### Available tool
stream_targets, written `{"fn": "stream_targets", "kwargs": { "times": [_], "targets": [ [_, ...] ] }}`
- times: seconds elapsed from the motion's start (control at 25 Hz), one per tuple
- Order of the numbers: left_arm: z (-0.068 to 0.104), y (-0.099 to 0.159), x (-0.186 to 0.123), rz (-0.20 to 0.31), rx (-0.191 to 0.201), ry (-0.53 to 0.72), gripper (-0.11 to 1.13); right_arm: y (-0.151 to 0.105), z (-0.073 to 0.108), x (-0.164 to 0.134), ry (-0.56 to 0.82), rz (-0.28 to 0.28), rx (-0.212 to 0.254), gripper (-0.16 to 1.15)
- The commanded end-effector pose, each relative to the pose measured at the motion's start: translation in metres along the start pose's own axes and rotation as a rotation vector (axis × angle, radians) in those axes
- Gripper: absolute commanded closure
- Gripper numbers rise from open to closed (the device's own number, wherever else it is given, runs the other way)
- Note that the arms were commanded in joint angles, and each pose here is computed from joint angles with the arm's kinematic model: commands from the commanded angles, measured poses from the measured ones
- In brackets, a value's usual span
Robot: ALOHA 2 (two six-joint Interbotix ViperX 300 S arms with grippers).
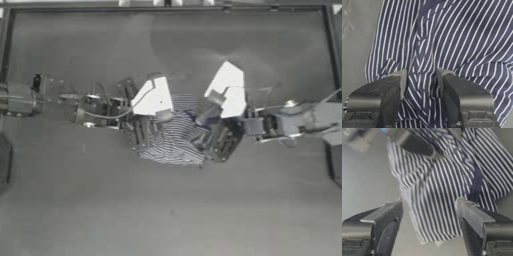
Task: Fold shirt
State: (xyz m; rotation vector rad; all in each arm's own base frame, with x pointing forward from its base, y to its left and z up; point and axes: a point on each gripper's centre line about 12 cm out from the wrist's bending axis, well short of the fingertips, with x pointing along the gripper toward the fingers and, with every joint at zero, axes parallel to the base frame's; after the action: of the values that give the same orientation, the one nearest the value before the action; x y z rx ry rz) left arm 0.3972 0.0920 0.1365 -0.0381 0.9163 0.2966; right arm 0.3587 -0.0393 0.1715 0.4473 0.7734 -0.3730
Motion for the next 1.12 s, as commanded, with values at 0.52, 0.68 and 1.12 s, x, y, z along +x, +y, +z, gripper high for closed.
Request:
{"fn": "stream_targets", "kwargs": {
  "times": [0.52,0.68,1.12],
  "targets": [
    [-0.002,0.002,0.0,-0.013,-0.005,-0.025,0.23,-0.004,-0.007,0.04,0.081,-0.077,-0.055,0.06],
    [-0.006,0.001,0.005,-0.013,-0.004,-0.01,0.23,-0.008,-0.01,0.048,0.115,-0.119,-0.069,0.06],
    [-0.004,-0.012,0.009,-0.046,-0.001,-0.028,0.23,-0.007,-0.026,0.052,0.196,-0.189,-0.101,0.06]
  ]
}}
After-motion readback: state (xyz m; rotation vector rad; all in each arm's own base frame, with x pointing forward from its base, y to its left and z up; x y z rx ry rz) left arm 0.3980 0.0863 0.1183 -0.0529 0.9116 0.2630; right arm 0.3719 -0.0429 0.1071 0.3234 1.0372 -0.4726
